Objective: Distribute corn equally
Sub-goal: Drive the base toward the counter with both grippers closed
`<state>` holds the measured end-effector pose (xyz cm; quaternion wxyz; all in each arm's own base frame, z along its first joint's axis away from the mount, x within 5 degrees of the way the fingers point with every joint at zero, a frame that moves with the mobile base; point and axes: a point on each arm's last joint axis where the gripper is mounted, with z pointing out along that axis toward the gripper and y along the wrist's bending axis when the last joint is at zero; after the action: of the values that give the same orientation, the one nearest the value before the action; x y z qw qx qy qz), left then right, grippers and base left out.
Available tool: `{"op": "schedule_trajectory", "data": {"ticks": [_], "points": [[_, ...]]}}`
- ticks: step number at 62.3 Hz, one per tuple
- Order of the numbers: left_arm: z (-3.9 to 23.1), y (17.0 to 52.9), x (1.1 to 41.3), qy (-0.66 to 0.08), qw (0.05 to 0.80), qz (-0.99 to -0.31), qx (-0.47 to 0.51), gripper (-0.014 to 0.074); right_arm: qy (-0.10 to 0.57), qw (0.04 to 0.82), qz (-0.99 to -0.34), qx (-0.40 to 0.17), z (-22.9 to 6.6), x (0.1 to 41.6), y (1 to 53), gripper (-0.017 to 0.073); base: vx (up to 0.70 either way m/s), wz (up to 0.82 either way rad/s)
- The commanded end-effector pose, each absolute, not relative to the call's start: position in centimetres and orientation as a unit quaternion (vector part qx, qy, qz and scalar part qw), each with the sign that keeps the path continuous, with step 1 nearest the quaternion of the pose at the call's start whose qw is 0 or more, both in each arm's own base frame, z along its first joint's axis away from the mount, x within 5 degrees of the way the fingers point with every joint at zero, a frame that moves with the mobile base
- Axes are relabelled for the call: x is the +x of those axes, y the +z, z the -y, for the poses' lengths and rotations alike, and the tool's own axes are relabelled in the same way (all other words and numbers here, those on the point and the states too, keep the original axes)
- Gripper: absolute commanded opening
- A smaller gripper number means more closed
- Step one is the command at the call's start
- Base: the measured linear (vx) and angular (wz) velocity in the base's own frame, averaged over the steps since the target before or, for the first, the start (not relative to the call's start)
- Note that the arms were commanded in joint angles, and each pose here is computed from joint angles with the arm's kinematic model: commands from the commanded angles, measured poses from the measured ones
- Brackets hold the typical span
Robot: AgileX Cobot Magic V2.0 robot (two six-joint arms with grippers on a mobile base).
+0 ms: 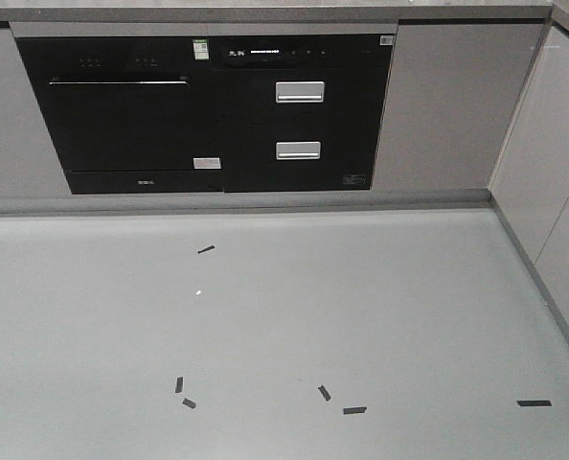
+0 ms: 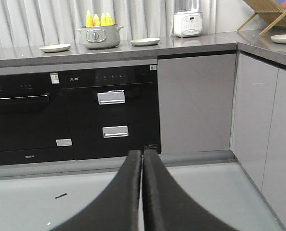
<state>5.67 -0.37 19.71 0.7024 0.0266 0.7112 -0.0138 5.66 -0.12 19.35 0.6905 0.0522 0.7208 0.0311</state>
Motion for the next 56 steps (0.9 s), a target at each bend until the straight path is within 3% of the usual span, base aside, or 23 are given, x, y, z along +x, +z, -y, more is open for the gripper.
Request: {"op": "schedule_trajectory", "data": {"ticks": [1,56], "points": [[0.27,20.30,5.54,-0.016,0.731,-0.683,0.017,-0.0006,0.025,0.715,-0.697,0.046,0.16,5.65,19.74,-0.0001,0.04,0.04],[0.27,20.30,5.54,-0.016,0.731,-0.683,0.017,-0.0006,0.025,0.715,-0.697,0.046,0.16,5.65,19.74,-0.0001,0.08,0.04]]}}
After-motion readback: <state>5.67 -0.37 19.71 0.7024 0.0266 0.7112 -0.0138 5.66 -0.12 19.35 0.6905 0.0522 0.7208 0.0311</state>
